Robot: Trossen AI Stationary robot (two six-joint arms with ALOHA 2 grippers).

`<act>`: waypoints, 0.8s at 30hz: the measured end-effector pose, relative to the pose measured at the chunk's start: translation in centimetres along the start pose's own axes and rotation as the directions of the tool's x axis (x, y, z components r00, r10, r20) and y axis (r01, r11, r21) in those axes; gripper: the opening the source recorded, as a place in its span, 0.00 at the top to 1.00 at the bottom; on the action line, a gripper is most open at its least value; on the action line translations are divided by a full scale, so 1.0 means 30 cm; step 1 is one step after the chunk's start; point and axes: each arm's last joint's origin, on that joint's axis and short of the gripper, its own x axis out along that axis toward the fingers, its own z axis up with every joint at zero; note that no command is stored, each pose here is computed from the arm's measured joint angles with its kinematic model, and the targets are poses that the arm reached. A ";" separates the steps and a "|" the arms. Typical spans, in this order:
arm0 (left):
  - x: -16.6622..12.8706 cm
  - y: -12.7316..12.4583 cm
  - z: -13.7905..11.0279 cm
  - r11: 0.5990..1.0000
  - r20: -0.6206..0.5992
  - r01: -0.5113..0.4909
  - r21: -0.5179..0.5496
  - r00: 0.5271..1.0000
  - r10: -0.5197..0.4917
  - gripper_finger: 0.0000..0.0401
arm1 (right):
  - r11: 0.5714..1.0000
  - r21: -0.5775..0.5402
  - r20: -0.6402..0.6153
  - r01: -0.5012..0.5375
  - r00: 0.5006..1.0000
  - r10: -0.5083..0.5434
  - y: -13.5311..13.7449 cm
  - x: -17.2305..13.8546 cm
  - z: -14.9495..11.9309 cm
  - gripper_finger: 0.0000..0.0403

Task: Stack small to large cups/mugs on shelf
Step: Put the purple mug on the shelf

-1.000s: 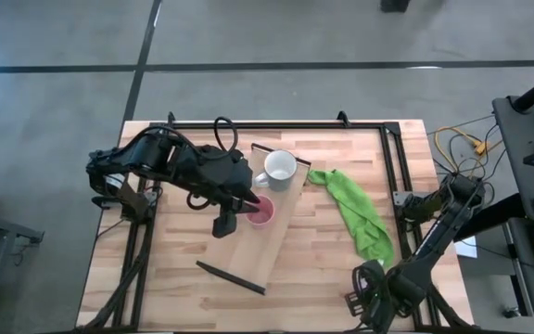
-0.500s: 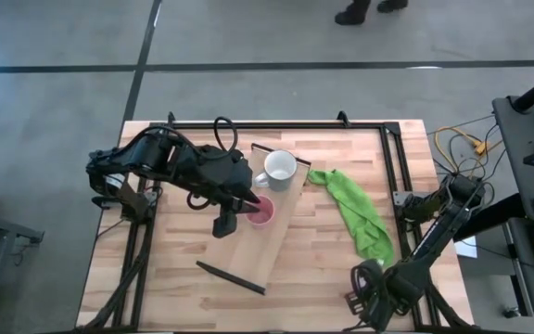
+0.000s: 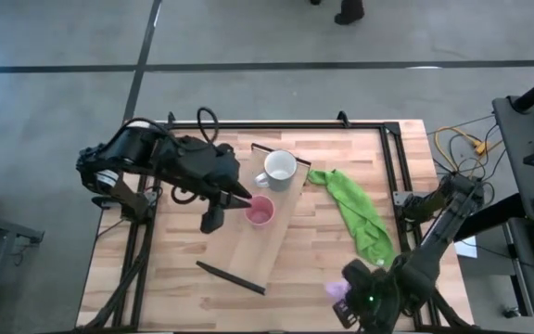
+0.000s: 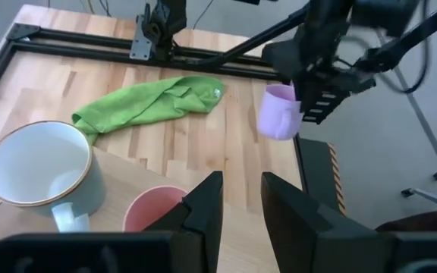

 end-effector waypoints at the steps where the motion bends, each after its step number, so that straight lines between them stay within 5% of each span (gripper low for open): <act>1: -0.007 0.001 -0.001 1.000 0.004 -0.005 0.000 1.000 0.005 0.81 | 0.999 -0.036 0.048 -0.024 0.999 0.026 0.020 -0.037 0.024 0.98; 5: -0.033 0.016 -0.020 0.995 -0.020 -0.097 0.006 0.995 0.097 0.81 | 0.984 -0.169 0.221 -0.063 0.970 0.101 0.080 -0.170 0.134 0.98; 11: -0.035 0.036 -0.070 0.980 -0.165 -0.196 0.041 0.966 0.200 0.81 | 0.941 -0.333 0.296 -0.054 0.942 0.159 0.129 -0.265 0.310 0.98; 24: -0.025 0.038 -0.074 0.978 -0.187 -0.204 0.046 0.960 0.209 0.81 | 0.791 -0.608 0.144 -0.069 0.970 0.196 0.252 -0.183 0.507 0.98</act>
